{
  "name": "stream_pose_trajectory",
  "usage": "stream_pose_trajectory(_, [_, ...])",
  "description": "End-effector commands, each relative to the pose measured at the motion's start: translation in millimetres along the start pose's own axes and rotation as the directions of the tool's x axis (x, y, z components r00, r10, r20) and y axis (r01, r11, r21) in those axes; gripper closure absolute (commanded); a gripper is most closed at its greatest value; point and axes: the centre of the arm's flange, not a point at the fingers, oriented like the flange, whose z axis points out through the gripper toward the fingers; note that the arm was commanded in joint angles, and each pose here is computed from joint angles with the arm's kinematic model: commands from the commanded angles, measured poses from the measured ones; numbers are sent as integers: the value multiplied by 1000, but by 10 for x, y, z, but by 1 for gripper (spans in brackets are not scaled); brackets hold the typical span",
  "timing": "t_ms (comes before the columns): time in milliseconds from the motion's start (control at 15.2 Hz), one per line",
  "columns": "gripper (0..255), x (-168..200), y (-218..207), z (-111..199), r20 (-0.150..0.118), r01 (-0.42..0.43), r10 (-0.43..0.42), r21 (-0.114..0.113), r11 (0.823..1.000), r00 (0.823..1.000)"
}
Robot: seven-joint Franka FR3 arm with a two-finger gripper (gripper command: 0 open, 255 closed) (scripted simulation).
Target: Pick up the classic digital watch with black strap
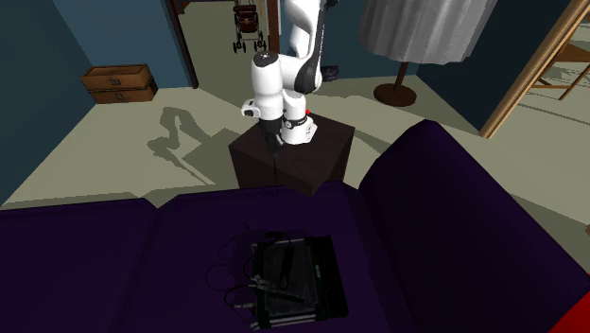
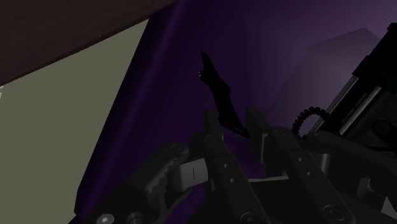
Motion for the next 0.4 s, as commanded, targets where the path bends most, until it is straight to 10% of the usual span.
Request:
stream_pose_trajectory(0, [255, -9, 1, -114, 1, 0, 0, 0, 1000, 1000])
stream_pose_trajectory(330, [255, -10, 5, -280, 1, 0, 0, 0, 1000, 1000])
